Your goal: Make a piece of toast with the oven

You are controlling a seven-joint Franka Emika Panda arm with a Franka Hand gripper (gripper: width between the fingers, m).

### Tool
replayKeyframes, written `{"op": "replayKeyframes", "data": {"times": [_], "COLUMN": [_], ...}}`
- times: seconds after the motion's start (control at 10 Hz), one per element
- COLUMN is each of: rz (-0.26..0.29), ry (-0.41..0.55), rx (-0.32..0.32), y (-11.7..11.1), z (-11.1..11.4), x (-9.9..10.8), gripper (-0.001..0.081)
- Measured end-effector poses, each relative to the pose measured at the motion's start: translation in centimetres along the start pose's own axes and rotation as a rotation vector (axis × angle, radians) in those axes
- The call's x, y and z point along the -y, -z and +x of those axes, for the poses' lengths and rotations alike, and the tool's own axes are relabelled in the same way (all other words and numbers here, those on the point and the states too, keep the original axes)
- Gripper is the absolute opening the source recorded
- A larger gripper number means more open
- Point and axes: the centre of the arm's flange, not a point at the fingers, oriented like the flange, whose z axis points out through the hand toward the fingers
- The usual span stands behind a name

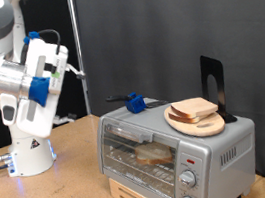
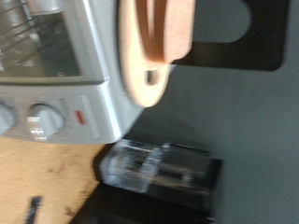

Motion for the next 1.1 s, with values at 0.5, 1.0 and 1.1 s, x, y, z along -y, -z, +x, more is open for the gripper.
{"op": "replayKeyframes", "data": {"times": [0.5,1.0,1.1], "rz": [-0.038,-0.297,-0.293], "ry": [0.047,0.141,0.146], "rx": [0.021,0.280,0.296], "y": [-2.3,-2.1,-2.0], "z": [2.2,4.6,4.4], "x": [1.2,1.0,0.9], "gripper": [0.0807,0.0807,0.0807]}}
